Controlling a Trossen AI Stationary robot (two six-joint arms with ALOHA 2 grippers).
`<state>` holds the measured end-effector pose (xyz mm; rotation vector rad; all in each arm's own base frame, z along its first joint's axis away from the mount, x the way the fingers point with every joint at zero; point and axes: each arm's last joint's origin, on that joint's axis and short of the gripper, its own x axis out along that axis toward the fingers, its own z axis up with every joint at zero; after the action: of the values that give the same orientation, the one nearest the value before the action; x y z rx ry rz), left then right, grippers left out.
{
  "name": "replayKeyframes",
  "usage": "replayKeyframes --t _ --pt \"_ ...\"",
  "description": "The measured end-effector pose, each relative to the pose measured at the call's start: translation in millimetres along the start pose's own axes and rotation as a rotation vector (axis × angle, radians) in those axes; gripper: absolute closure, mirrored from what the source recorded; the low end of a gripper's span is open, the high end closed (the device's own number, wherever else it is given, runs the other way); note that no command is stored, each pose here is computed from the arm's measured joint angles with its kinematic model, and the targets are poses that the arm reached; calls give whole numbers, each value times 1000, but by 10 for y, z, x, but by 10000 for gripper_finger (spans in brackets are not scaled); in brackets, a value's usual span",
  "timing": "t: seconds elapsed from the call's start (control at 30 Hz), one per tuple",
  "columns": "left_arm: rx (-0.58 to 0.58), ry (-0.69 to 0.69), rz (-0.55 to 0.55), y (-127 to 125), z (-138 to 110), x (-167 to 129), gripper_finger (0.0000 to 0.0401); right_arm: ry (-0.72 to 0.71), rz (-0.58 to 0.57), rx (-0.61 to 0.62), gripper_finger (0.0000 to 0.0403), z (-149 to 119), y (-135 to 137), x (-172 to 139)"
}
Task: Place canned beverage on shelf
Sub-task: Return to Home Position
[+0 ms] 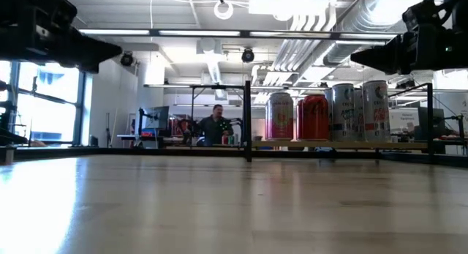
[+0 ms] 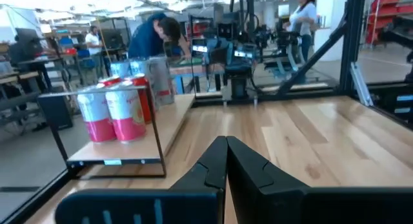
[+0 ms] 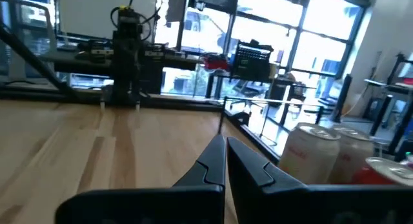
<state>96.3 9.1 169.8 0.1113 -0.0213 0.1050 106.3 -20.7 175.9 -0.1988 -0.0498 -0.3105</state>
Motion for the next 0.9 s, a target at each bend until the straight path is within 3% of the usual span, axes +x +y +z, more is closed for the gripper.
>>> replayKeyframes --t 0.37,0.73,0.9 --pt "3 25 38 40 -12 -1 401 42 -51 77 403 -72 -113 -110" --pt "-154 28 102 93 -22 -1 400 63 -173 155 403 -102 -214 -114" --pt "-159 31 122 111 -26 -1 400 62 -187 199 403 -105 -225 -114"
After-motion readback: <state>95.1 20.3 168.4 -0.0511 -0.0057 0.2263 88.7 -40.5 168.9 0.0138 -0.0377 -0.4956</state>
